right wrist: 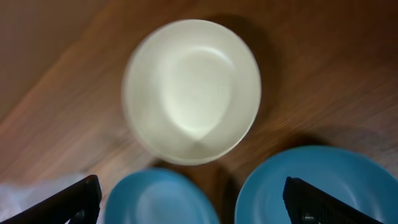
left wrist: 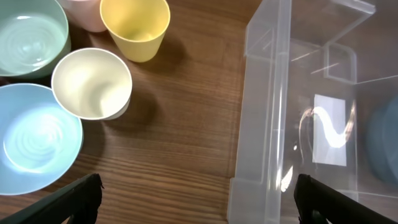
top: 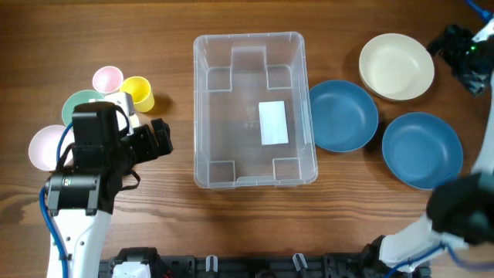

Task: Pack container
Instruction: 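Reach the right gripper to the cream bowl rim and grasp it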

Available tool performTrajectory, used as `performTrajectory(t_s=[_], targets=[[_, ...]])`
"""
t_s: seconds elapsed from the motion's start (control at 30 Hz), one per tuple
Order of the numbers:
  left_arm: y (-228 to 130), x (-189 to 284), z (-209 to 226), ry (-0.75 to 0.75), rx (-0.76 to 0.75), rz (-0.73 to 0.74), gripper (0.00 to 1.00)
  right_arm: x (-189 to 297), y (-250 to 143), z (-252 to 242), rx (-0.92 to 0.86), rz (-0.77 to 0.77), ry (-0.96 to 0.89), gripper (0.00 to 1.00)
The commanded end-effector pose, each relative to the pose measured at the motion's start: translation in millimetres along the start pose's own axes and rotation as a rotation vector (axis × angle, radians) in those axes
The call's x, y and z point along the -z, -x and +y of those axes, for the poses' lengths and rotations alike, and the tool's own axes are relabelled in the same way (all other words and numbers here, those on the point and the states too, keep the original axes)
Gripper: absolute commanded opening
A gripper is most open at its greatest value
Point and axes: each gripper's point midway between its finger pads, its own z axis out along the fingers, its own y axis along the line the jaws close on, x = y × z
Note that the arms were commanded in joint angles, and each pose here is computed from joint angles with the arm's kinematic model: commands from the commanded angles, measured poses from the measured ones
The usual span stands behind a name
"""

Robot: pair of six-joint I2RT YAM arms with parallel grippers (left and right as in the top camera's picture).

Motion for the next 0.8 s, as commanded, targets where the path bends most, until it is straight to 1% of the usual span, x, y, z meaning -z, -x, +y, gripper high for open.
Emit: performTrajectory(t_s=[0.0,0.1,0.2,0.27,0.3,0.33,0.4,0.43,0.5,0.6,0.67,0.77], targets=[[4,-1,-5,-0.02,0.003,0.007,1.0,-69,-10,-43,-0.123,0.133,-0.127,0.95],[7,-1,-6,-0.024,0.001,-0.007,1.0,-122,-26,-65,-0.125,0.238,-0.17,0.96],[9,-1,-7,-0.027,0.0,-0.017,1.0,-147,-30,-67,-0.106,0.255,-0.169,0.95],[10,-1,-7,-0.029,0.0,-0.021,1.0,-155,-29,-64,-0.097,0.246,-0.164,0.9],[11,-1,-8,-0.029,-0.001,-0.022,1.0,-162,-28,-58,-0.084,0.23,-0.153,0.86],[11,-1,-8,-0.029,-0.001,-0.022,1.0,-166,-29,-55,-0.077,0.225,-0.149,0.84],[11,-1,-8,-0.029,-0.001,-0.022,1.0,-175,-32,-48,-0.059,0.225,-0.143,0.74],[11,-1,-8,-0.029,0.0,-0.022,1.0,-179,-34,-43,-0.048,0.225,-0.139,0.65],[11,-1,-8,-0.029,-0.001,-0.023,1.0,-181,-34,-34,-0.03,0.216,-0.13,0.57],[11,-1,-8,-0.029,-0.001,-0.023,1.0,-182,-34,-32,-0.024,0.211,-0.131,0.37],[11,-1,-8,-0.029,0.0,-0.023,1.0,-182,-34,-32,-0.024,0.21,-0.134,0.33],[13,-1,-8,-0.031,-0.001,-0.03,1.0,-182,-32,-34,-0.023,0.202,-0.143,0.23]])
